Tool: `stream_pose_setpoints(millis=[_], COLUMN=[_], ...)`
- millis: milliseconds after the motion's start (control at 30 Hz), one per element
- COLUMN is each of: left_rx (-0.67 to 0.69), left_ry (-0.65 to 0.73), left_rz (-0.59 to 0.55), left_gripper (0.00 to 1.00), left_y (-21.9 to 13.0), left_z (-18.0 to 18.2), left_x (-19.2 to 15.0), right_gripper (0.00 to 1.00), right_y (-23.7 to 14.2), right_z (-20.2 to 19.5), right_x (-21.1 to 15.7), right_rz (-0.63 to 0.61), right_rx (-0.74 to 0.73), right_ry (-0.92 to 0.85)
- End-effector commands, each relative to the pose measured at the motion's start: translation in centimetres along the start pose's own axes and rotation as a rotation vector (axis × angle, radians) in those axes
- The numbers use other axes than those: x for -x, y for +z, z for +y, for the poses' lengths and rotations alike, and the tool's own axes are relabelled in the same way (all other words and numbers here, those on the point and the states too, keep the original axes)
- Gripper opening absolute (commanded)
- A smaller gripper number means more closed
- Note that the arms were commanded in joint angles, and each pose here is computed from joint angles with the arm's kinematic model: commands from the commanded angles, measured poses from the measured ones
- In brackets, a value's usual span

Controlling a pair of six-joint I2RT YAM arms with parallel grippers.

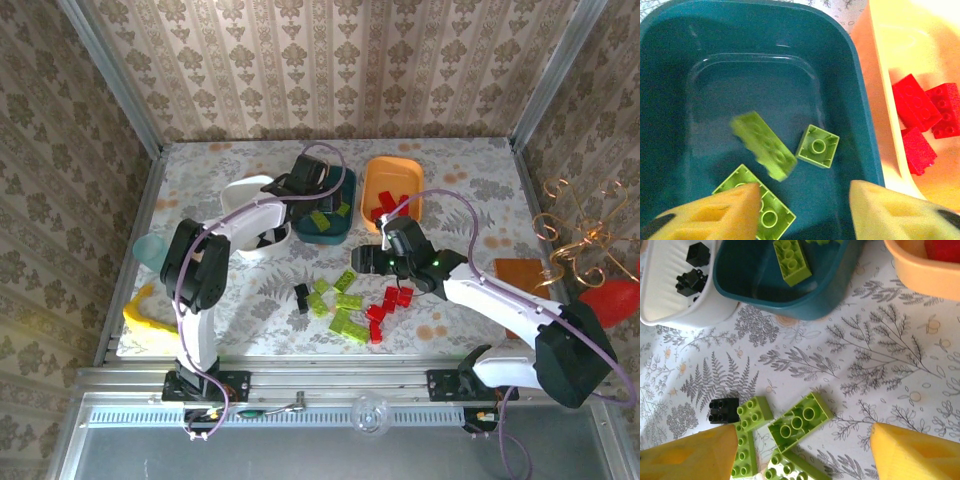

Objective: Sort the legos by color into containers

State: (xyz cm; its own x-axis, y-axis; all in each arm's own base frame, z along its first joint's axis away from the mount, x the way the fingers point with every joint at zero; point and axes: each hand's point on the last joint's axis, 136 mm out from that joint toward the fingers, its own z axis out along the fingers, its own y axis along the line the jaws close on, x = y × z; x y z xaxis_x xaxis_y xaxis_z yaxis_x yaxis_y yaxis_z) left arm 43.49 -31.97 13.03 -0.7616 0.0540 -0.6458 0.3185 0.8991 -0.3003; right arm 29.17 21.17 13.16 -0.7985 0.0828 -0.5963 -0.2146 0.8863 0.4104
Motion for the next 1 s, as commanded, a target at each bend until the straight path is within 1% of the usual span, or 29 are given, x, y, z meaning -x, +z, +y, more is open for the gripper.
stream_pose_setpoints(millis=[0, 67, 200, 333, 367, 500, 667, 800, 867, 967], left_rx=[-0.092, -0.125, -0.190, -0.261, -0.272, -0.318, -0.317, -0.310, -0.307, -0.309], left_ry=[-0.021, -0.022, -0.034, -0.057, -0.067, -0.123, -0.148, -0.139, -0.140, -0.147], left_rz=[-0.084, -0.127, -0.211, -0.292, -0.309, -0.347, -0.333, -0.324, -0.317, -0.305], left_gripper=[0.61, 0.69, 0.80, 0.94, 1.00, 1.00, 1.00, 1.00, 1.00, 1.00], left_y=[-2.4, -4.2, -8.7, -13.4, -14.4, -17.3, -18.9, -19.3, -19.3, -19.1], left_z=[-2.3, -3.2, -4.4, -4.9, -4.8, -3.7, -1.8, -1.3, -1.0, -0.6], left_x=[2.9, 3.5, 3.8, 1.8, 0.9, -2.6, -7.5, -10.4, -11.5, -12.5], right_gripper=[0.72, 0.72, 0.72, 0.72, 0.72, 0.72, 0.72, 0.72, 0.69, 0.59], right_y=[-0.7, -0.8, -0.9, -0.9, -1.0, -1.5, -2.5, -3.1, -3.1, -2.7], right_z=[-0.7, -1.1, -1.7, -2.7, -3.2, -5.3, -8.1, -9.8, -10.3, -10.7], right_x=[-0.6, -1.0, -1.7, -2.7, -3.1, -5.1, -7.5, -8.3, -8.5, -8.5], right_rz=[0.011, 0.019, 0.036, 0.062, 0.072, 0.114, 0.161, 0.154, 0.155, 0.169], right_rx=[-0.025, -0.038, -0.062, -0.104, -0.124, -0.214, -0.337, -0.420, -0.436, -0.440], right_ry=[0.023, 0.025, 0.046, 0.074, 0.083, 0.118, 0.157, 0.176, 0.182, 0.203])
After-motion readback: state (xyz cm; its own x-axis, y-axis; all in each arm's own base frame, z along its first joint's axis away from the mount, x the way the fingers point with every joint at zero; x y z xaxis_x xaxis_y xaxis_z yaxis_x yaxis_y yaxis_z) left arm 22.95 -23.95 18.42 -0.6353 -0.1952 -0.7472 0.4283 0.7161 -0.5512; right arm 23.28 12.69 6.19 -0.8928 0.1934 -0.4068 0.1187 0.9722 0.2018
